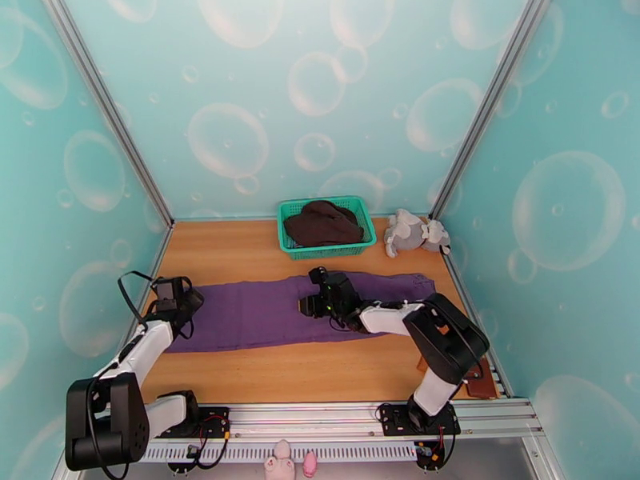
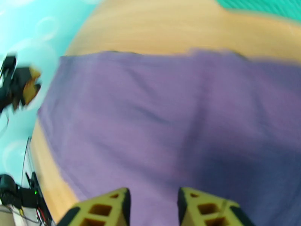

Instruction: Fold and stack the trousers

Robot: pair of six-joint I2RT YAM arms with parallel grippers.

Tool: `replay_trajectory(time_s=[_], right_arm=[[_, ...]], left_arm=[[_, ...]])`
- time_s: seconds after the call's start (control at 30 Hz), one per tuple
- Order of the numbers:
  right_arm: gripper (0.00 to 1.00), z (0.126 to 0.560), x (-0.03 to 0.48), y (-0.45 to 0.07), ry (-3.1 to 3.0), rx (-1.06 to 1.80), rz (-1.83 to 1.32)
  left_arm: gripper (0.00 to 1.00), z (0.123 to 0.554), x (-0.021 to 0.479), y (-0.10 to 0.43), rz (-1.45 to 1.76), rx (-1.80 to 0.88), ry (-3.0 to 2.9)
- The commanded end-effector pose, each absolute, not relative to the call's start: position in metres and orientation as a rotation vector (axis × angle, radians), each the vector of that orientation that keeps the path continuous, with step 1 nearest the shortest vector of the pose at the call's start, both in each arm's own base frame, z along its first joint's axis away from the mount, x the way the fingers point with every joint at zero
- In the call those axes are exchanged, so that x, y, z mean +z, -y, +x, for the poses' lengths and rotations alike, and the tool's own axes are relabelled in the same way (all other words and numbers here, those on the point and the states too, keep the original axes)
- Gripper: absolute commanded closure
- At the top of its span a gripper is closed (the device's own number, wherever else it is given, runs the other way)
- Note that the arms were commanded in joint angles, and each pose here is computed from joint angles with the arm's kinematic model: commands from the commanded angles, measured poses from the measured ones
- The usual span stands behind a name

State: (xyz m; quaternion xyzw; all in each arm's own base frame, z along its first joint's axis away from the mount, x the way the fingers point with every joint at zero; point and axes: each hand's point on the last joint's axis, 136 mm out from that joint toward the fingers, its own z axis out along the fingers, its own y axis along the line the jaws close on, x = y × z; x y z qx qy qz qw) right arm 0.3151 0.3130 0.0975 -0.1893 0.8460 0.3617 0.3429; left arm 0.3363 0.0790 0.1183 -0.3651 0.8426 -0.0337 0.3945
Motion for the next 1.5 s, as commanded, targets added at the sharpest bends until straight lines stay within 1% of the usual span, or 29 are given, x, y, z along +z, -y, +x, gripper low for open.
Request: replay_trajectory(time_s=[0.0, 0.07, 0.2, 0.27, 0.33, 0.37, 0.5, 0.57, 0.73, 0.83, 0.9, 0.97, 1.1, 1.33, 1.37, 1.47], right_arm=[[0.60, 0.308, 0.121, -0.312, -2.031, 0.882, -0.605], [0.60, 0.299, 0.128, -0.296, -1.961, 0.950, -0.558], [0.58, 0.294, 0.148, -0.260, -1.830, 0.967, -0.445], [0.58, 0.295, 0.154, -0.257, -1.822, 0.961, -0.451], [0.58, 0.291, 0.157, -0.259, -1.810, 0.960, -0.471], [0.58, 0.290, 0.158, -0.259, -1.805, 0.968, -0.473], [0.58, 0.294, 0.152, -0.258, -1.832, 0.964, -0.469], [0.58, 0.295, 0.150, -0.258, -1.841, 0.985, -0.462], [0.59, 0.296, 0.144, -0.264, -1.863, 1.023, -0.477], [0.59, 0.296, 0.140, -0.266, -1.874, 1.041, -0.479], [0.59, 0.296, 0.139, -0.267, -1.875, 1.048, -0.480], [0.59, 0.297, 0.138, -0.267, -1.880, 1.047, -0.482], [0.60, 0.298, 0.136, -0.265, -1.882, 1.022, -0.484], [0.60, 0.299, 0.136, -0.263, -1.882, 1.004, -0.489], [0.60, 0.299, 0.137, -0.263, -1.881, 1.007, -0.490], [0.60, 0.299, 0.137, -0.263, -1.882, 1.019, -0.489]], left_arm=[[0.46, 0.325, 0.119, -0.113, -0.967, -0.054, -2.168], [0.44, 0.320, 0.105, -0.126, -1.049, -0.097, -2.169], [0.41, 0.298, 0.062, -0.168, -1.203, 0.058, -2.266], [0.40, 0.293, 0.041, -0.169, -1.203, 0.052, -2.347], [0.38, 0.295, 0.032, -0.165, -1.190, 0.024, -2.361], [0.37, 0.297, 0.030, -0.162, -1.175, -0.006, -2.350], [0.22, 0.294, 0.013, -0.162, -1.180, 0.009, -2.387], [0.20, 0.293, 0.010, -0.166, -1.190, 0.035, -2.391], [0.22, 0.295, 0.015, -0.168, -1.183, 0.082, -2.393], [0.22, 0.305, 0.052, -0.175, -1.113, 0.195, -2.329], [0.22, 0.309, 0.064, -0.178, -1.101, 0.183, -2.303], [0.22, 0.310, 0.058, -0.180, -1.105, 0.172, -2.325], [0.23, 0.309, 0.032, -0.175, -1.123, 0.139, -2.380], [0.23, 0.304, 0.008, -0.169, -1.149, 0.128, -2.450], [0.24, 0.302, 0.005, -0.168, -1.151, 0.129, -2.459], [0.33, 0.301, -0.002, -0.158, -1.141, 0.092, -2.482]])
